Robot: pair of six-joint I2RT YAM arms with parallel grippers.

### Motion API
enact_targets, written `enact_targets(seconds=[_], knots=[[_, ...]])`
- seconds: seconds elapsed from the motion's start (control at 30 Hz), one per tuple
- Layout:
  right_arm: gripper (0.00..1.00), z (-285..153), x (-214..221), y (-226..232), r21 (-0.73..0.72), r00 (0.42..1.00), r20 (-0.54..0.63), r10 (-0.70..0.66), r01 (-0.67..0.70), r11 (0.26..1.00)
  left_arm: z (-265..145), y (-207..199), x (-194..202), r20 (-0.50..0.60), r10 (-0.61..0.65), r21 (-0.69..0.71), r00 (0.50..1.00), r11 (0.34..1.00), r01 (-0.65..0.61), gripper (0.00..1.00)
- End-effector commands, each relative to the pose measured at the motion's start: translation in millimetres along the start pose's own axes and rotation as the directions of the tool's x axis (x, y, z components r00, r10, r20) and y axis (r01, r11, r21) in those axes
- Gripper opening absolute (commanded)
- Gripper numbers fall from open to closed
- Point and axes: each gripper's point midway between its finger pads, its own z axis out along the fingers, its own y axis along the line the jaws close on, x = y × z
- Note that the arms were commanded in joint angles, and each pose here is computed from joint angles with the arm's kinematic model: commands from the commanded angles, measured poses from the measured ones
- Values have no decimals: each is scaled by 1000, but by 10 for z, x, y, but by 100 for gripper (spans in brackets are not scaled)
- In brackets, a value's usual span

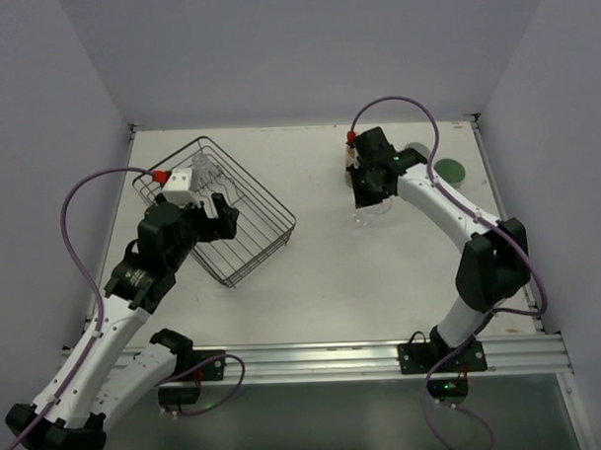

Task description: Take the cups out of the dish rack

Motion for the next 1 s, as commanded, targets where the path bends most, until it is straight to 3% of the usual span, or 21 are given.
enact_targets(seconds=[0.0, 0.13, 0.67, 0.97], knots=[[0, -82, -190, 43, 61, 997, 25, -75, 74, 995, 20, 67, -35, 26, 37, -27, 999, 999, -37, 100], [0, 90, -187, 61, 125, 995, -22, -101, 103, 987, 41, 86, 6, 17, 48, -33, 999, 998, -47, 100], [0, 478, -216, 203, 116, 992, -35, -125, 128, 985, 138, 224, 102, -31, 56, -113, 998, 992, -60, 100], [8, 547, -203, 272, 96, 988, -38, -152, 155, 983, 234, 327, 125, -86, 63, -188, 994, 979, -79, 100]])
